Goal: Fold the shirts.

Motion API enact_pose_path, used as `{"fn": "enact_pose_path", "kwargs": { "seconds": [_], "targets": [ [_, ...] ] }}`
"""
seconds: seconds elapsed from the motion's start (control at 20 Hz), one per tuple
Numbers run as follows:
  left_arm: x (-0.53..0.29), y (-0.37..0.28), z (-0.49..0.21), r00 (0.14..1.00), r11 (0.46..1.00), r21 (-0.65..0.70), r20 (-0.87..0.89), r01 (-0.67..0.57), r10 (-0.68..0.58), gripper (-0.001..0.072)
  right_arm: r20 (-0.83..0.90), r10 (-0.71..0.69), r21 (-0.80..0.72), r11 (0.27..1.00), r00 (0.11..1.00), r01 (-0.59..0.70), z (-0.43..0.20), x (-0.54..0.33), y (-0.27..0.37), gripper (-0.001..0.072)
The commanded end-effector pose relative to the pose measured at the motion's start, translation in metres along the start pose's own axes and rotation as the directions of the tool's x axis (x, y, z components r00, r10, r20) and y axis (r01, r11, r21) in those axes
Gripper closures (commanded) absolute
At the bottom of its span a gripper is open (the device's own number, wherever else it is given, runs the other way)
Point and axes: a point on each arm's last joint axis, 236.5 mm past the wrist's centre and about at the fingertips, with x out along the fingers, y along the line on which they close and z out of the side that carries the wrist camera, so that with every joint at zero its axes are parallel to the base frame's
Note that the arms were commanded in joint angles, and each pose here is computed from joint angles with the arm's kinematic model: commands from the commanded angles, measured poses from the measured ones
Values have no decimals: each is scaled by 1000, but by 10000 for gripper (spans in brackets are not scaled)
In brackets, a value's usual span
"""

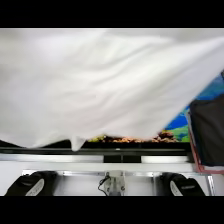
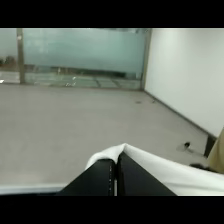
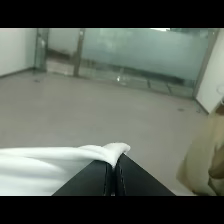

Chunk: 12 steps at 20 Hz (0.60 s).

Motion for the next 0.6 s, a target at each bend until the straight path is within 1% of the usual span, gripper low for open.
{"fn": "enact_pose_path", "kwargs": {
  "seconds": [0.0, 0.05, 0.15, 0.25, 0.3, 0.4, 0.5, 0.55],
  "targets": [
    [26, 47, -88, 939, 985, 78, -297, -157, 173, 677, -304, 10, -14, 1000, 953, -15, -87, 45, 4, 640],
    [39, 55, -122, 903, 982, 91, -386, -168, 191, 677, -413, 33, 18, 999, 910, -28, -123, 63, 11, 640],
    [64, 67, -186, 826, 978, 113, -523, -177, 210, 677, -599, 77, 84, 996, 797, -34, -198, 97, 25, 640],
    [89, 84, -261, 722, 973, 122, -653, -197, 228, 677, -708, 123, 130, 991, 695, -43, -264, 131, 43, 640],
    [99, 92, -293, 677, 969, 111, -698, -221, 234, 677, -744, 148, 152, 987, 652, -51, -299, 150, 53, 640],
    [122, 107, -354, 593, 959, 92, -769, -267, 238, 677, -782, 192, 209, 977, 593, -41, -362, 185, 74, 639],
    [141, 114, -412, 509, 955, 84, -831, -283, 224, 677, -803, 237, 299, 954, 547, 27, -418, 207, 94, 639],
    [150, 114, -440, 473, 957, 71, -857, -282, 203, 677, -811, 272, 361, 930, 518, 76, -444, 213, 107, 639]
  ]
}}
